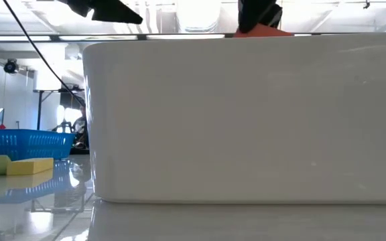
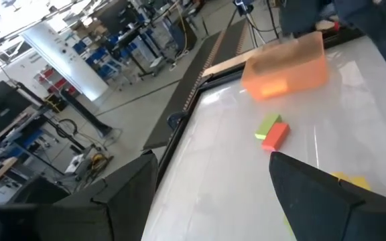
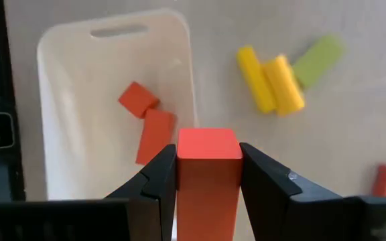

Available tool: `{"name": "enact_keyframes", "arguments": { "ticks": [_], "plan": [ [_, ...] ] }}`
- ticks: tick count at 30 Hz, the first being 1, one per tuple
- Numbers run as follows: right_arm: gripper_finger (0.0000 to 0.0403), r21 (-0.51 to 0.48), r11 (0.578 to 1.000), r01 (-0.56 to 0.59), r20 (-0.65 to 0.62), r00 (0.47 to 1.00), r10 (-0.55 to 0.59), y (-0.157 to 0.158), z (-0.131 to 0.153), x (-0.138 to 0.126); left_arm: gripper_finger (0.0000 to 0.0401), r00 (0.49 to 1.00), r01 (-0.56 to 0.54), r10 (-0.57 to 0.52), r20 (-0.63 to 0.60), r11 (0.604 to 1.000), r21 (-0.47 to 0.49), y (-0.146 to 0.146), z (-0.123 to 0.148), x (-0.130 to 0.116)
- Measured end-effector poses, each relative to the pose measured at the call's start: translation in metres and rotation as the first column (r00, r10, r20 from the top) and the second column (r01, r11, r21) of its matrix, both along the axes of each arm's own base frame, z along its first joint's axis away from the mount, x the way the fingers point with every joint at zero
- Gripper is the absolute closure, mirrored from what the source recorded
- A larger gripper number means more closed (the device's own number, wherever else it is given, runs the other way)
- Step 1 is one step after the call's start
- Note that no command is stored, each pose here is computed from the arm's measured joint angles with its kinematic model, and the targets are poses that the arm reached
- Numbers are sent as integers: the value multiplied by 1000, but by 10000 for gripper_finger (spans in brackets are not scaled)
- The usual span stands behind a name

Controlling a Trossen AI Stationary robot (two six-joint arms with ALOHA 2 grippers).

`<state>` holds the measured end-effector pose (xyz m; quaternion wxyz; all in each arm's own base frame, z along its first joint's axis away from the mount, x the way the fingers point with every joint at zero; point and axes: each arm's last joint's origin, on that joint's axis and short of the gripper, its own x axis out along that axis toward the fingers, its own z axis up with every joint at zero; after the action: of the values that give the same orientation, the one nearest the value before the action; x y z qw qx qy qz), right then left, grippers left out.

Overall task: Sort & place blocks by color
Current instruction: Put the orange block into the white bin

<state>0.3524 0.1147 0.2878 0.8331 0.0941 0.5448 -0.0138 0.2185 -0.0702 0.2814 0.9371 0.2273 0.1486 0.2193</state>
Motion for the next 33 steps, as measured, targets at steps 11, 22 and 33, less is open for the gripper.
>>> {"name": "enact_keyframes", "arguments": {
  "ticks": [11,22,33],
  "plan": [
    [287,-5,999,34,-156,987,-35,20,-16,38,131,1000,1,-1,-15,1000,6,1,-4,-2],
    [287,-63,998,-11,-314,949,-9,50,-52,64,131,1000,1,-1,-20,1000,8,1,-5,-2],
    [287,-68,998,-1,-358,933,-23,58,-81,75,131,1000,1,-1,-22,1000,8,1,-5,-1]
  ]
}}
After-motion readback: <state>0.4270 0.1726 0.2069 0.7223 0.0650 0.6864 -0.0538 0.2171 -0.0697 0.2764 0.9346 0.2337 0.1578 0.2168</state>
